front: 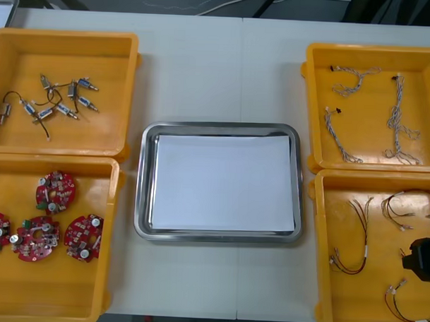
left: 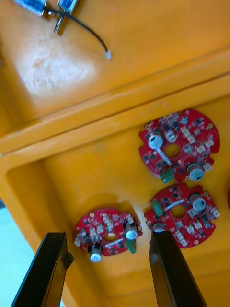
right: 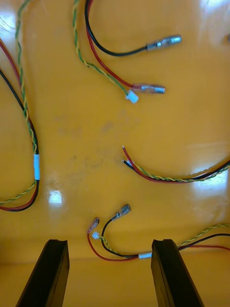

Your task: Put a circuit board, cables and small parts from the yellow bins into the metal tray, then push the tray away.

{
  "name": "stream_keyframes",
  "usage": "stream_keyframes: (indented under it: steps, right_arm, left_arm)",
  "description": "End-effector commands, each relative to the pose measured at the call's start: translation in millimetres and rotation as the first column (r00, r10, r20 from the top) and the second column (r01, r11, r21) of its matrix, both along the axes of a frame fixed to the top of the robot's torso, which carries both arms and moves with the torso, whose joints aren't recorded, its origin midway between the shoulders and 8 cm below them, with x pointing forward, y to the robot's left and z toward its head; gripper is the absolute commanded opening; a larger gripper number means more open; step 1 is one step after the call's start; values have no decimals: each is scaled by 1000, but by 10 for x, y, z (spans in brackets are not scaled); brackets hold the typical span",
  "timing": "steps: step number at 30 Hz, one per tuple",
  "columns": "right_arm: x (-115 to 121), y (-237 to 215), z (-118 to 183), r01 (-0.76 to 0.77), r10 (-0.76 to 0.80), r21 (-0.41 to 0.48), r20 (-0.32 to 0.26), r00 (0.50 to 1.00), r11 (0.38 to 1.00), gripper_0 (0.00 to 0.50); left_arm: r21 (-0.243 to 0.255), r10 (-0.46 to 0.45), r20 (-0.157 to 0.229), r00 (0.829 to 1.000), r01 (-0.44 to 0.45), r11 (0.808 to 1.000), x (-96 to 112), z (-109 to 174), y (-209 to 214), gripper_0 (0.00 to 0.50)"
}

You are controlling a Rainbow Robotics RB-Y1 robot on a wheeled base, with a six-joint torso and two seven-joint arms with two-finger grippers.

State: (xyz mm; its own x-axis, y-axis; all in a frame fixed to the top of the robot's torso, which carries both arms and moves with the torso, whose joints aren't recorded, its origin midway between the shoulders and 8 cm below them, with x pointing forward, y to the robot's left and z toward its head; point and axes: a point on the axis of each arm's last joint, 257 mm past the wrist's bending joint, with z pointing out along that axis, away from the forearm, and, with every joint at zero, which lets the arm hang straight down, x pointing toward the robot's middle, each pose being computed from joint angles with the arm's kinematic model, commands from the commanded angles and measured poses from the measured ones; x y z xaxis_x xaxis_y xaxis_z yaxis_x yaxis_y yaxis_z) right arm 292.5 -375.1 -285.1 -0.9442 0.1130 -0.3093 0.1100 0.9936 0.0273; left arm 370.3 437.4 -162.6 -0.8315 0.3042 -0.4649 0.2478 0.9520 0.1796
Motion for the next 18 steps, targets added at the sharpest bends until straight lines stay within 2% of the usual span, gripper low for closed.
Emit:
stream_keyframes:
  steps: [1, 3, 4, 5, 9, 15, 18]
  right_arm:
    - [-127, 10, -136, 20, -21, -39, -18, 1000, 999, 500]
    - [-124, 43, -190, 29, -29, -36, -10, 1000, 999, 500]
    - [-124, 43, -190, 29, -29, -36, -10, 1000, 999, 500]
    - [-135, 64, -236, 36, -36, -35, -7, 999, 999, 500]
    - [-163, 128, -335, 54, -54, -28, -3, 999, 998, 500]
    - [-196, 128, -402, 72, -72, -21, -1, 997, 997, 500]
    - [-209, 107, -439, 82, -82, -16, -2, 997, 997, 500]
  left_arm:
    - [-32, 199, -4, 980, -199, 979, -288, 49, 257, 500]
    - [-45, 234, -34, 972, -235, 971, -432, -54, 261, 500]
    - [-45, 234, -34, 972, -235, 971, -432, -54, 261, 500]
    - [-76, 261, -65, 963, -266, 961, -553, -144, 242, 500]
    - [-112, 287, -144, 947, -304, 946, -814, -376, 207, 500]
    - [-163, 318, -144, 937, -339, 926, -881, -457, 180, 500]
    - [-166, 329, -135, 935, -348, 923, -882, -480, 189, 500]
